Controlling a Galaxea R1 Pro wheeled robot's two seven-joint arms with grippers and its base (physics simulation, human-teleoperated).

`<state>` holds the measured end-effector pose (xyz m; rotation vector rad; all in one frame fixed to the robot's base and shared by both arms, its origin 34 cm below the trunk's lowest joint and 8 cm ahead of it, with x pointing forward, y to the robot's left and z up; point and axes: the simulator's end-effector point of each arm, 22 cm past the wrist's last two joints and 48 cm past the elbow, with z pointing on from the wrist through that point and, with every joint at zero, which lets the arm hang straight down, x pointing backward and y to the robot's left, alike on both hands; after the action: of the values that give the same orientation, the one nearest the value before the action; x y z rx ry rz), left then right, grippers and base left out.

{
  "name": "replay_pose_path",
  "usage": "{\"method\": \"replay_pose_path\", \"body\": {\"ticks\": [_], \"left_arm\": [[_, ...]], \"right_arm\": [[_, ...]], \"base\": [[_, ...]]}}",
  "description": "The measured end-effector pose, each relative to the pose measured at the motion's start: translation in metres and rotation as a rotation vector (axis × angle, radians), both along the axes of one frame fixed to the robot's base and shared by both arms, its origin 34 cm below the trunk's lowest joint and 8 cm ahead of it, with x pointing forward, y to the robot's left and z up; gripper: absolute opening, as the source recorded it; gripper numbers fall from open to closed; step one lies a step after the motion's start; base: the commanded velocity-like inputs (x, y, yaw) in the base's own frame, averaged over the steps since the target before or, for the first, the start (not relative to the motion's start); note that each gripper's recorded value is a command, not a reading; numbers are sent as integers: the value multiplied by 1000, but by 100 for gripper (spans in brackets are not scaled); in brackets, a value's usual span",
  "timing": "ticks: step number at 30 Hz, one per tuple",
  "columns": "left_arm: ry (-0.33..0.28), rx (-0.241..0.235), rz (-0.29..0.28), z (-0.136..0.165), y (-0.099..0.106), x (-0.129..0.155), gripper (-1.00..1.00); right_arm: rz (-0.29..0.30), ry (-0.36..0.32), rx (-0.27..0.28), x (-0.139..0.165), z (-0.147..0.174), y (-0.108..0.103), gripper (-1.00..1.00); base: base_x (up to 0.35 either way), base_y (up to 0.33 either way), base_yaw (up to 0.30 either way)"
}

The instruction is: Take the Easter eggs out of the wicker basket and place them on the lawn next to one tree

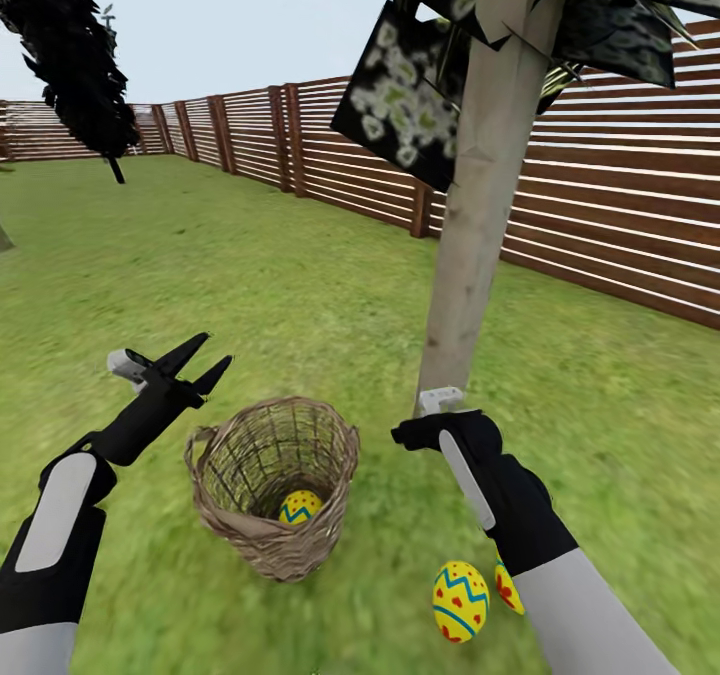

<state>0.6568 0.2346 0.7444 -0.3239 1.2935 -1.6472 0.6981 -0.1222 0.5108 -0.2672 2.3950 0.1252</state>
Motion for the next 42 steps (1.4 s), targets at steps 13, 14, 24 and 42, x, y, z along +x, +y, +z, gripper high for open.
{"method": "replay_pose_path", "body": {"ticks": [13, 14, 24, 42], "left_arm": [[-23, -61, -1, 11, 15, -5, 100], [-24, -61, -1, 11, 15, -5, 100], [-22, -61, 0, 10, 15, -5, 100], [-23, -62, 0, 11, 15, -5, 100]], "right_arm": [[4, 5, 3, -1, -2, 3, 100], [4, 5, 3, -1, -2, 3, 100], [15, 51, 11, -8, -19, 17, 100], [51, 64, -6, -15, -27, 30, 100]], "base": [[0, 0, 288], [0, 0, 288], [0, 0, 288], [50, 16, 195]]}}
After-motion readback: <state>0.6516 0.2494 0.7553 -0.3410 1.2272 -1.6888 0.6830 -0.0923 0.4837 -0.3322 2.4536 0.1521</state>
